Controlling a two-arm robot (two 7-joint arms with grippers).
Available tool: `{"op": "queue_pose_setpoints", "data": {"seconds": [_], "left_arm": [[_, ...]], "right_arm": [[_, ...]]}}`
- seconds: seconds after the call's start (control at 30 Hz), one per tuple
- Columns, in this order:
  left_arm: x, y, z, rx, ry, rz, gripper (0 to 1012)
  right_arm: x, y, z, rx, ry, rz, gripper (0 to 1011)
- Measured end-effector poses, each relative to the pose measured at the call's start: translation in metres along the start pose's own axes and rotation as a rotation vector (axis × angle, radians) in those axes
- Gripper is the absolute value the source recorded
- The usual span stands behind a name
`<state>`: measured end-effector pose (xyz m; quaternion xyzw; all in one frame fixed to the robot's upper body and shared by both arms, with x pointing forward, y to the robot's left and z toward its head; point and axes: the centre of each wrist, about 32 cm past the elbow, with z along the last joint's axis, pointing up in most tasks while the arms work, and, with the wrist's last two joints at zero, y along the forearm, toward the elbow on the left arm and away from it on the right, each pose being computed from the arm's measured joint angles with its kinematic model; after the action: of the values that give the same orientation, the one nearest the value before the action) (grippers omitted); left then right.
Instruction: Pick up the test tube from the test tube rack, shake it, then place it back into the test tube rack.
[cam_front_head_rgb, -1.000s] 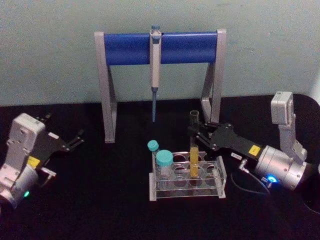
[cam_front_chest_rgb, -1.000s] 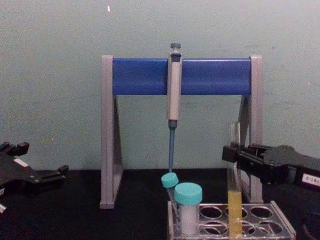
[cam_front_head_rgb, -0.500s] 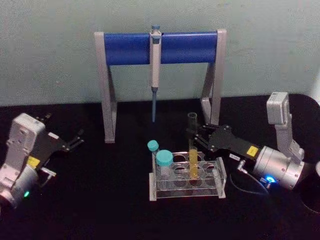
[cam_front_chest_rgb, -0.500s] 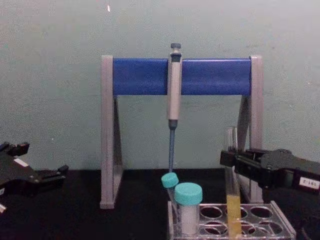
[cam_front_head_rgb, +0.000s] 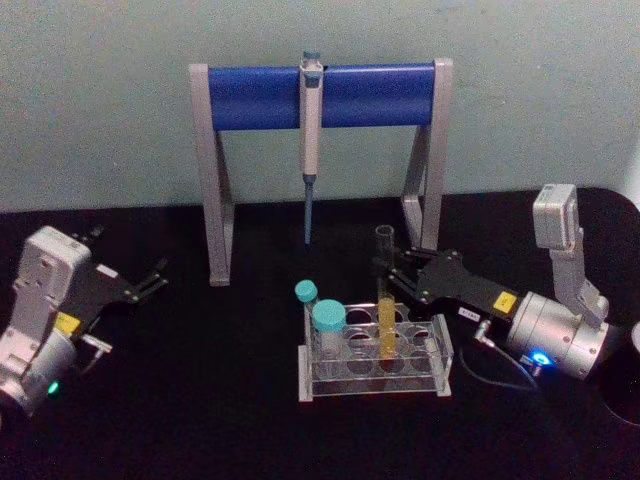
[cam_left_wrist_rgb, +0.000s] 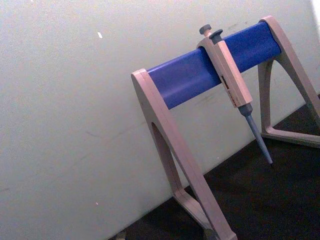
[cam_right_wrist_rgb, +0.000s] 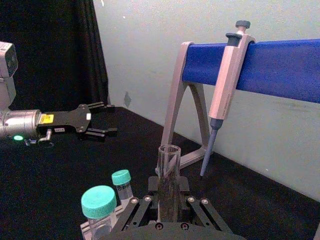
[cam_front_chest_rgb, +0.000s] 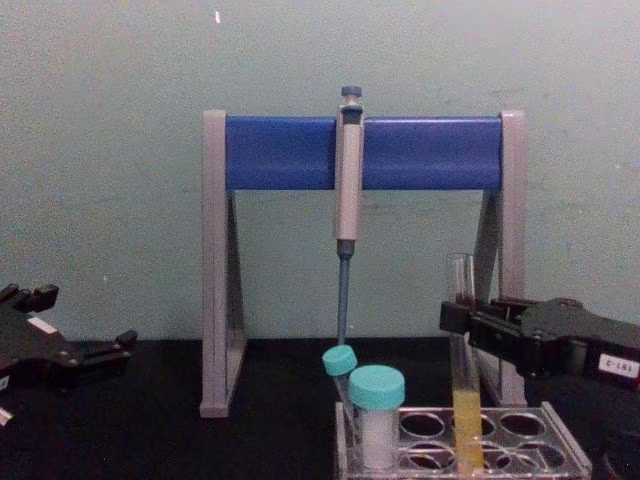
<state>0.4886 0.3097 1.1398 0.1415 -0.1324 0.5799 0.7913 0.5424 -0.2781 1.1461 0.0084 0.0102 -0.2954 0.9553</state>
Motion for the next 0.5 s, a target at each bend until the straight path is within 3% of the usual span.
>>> {"op": "queue_pose_setpoints", "data": {"seconds": [0.23,0.47,0.5], "left_arm": [[0.0,0.0,0.0,0.0,0.0,0.0,1001],[0.0,0.0,0.0,0.0,0.0,0.0,1001],[0.0,0.0,0.0,0.0,0.0,0.0,1001]], "right_arm": [[0.0,-0.0001,0.0,0.0,0.0,0.0,250],[0.0,-0.0003,-0.0001,0.001,0.0,-0.001,446],[0.0,-0.0003,-0.0001,0.001,0.0,-0.001,520]]}}
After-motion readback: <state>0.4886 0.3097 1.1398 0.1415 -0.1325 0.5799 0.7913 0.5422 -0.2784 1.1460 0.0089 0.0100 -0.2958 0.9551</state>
